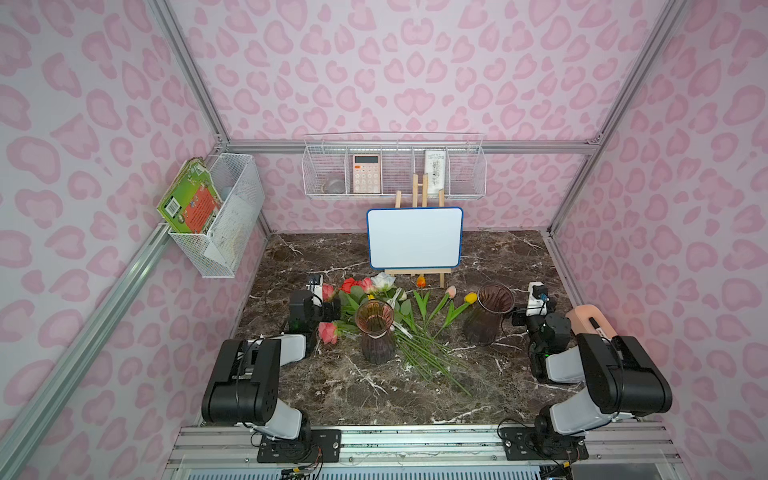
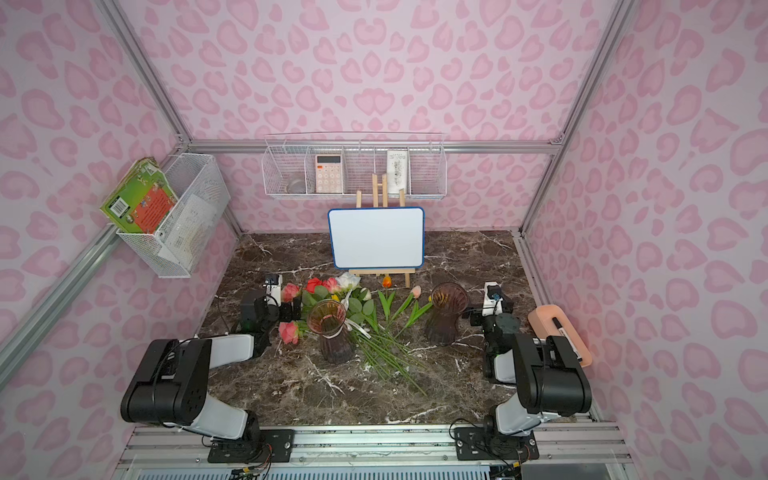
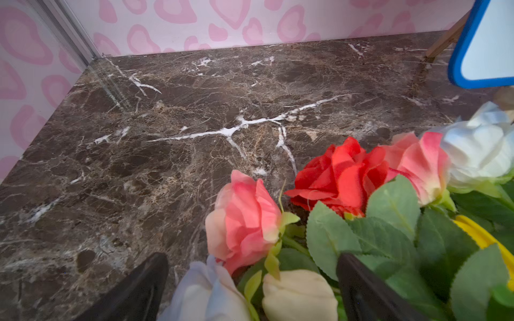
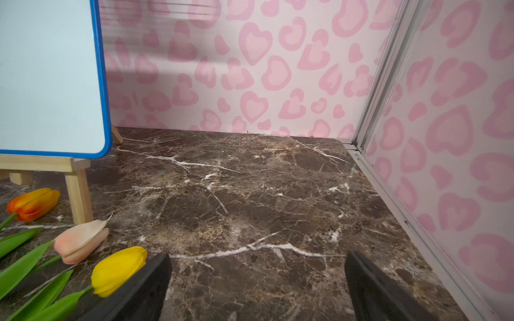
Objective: Arrange the flowers in different vases according to their variety
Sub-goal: Adjust the flower at the center of the board.
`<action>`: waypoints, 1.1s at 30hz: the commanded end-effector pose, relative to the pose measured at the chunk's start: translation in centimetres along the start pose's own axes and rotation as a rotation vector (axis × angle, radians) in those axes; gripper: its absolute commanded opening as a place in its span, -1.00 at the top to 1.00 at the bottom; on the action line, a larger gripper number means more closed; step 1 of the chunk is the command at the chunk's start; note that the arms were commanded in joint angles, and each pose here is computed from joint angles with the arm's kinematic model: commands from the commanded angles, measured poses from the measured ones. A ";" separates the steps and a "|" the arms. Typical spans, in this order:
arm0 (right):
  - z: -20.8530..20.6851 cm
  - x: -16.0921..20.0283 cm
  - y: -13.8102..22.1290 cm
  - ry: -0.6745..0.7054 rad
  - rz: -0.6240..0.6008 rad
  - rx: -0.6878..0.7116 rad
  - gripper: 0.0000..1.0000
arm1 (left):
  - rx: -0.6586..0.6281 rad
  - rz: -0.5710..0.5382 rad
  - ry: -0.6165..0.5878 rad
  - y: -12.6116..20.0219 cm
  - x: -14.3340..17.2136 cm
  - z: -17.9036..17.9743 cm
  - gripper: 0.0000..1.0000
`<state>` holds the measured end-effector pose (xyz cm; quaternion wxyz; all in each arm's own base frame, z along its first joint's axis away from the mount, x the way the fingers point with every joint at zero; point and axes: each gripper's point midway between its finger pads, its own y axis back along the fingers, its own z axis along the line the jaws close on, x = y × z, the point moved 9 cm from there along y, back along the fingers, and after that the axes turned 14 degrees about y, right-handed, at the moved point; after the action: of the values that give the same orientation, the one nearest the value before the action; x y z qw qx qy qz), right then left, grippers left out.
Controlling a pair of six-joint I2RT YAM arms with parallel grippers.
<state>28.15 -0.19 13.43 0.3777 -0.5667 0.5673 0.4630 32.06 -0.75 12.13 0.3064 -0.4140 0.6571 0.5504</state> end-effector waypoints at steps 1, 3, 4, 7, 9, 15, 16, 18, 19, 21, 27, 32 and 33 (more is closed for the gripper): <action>-0.1 -0.5 0.0 0.006 -0.030 0.008 -0.99 | 0.011 -0.025 -0.008 0.0 -0.5 -0.2 -0.98; -0.1 -0.5 -0.1 0.006 -0.030 0.007 -0.99 | 0.012 -0.025 -0.008 0.0 -0.5 -0.2 -0.98; -0.1 -0.5 -0.1 0.006 -0.031 0.006 -0.99 | 0.012 -0.025 -0.008 0.0 -0.5 -0.2 -0.98; -0.1 -0.5 0.0 0.006 -0.029 0.006 -0.99 | 0.012 -0.025 -0.007 0.0 -0.5 -0.2 -0.98; -0.1 -0.5 -0.1 0.006 -0.030 0.006 -0.99 | 0.013 -0.027 -0.008 0.0 -0.6 -0.2 -0.98; -0.1 -0.5 0.0 0.006 -0.030 0.007 -0.99 | 0.013 -0.024 -0.008 -0.1 -0.5 -0.2 -0.97; -0.1 -0.5 0.0 0.006 -0.030 0.005 -0.99 | 0.012 -0.023 -0.007 -0.1 -0.5 -0.2 -0.98; -0.1 -0.5 -0.1 0.006 -0.030 0.007 -0.99 | 0.012 -0.022 -0.010 -0.1 -0.4 -0.2 -0.98; -0.1 -0.5 -0.1 0.006 -0.030 0.007 -0.99 | 0.012 -0.023 -0.009 -0.1 -0.5 -0.1 -0.98; -0.1 -0.5 0.0 0.005 -0.030 0.007 -0.99 | 0.011 -0.023 -0.010 -0.1 -0.5 -0.2 -0.98; -0.1 -0.5 0.0 0.006 -0.028 0.006 -0.99 | 0.013 -0.023 -0.012 0.0 -0.5 -0.2 -0.98; 0.3 -1.2 0.7 0.038 -0.058 0.025 -0.99 | 0.099 -0.033 -0.094 0.3 -1.5 -1.4 -0.98; 0.4 -1.7 1.0 0.050 -0.057 0.044 -0.99 | 0.065 0.012 -0.074 0.3 -2.1 -1.5 -0.98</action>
<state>27.55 0.45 13.74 0.3753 -0.5740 0.5656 0.4580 32.22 -1.37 12.82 0.3253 -0.3935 0.6634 0.5470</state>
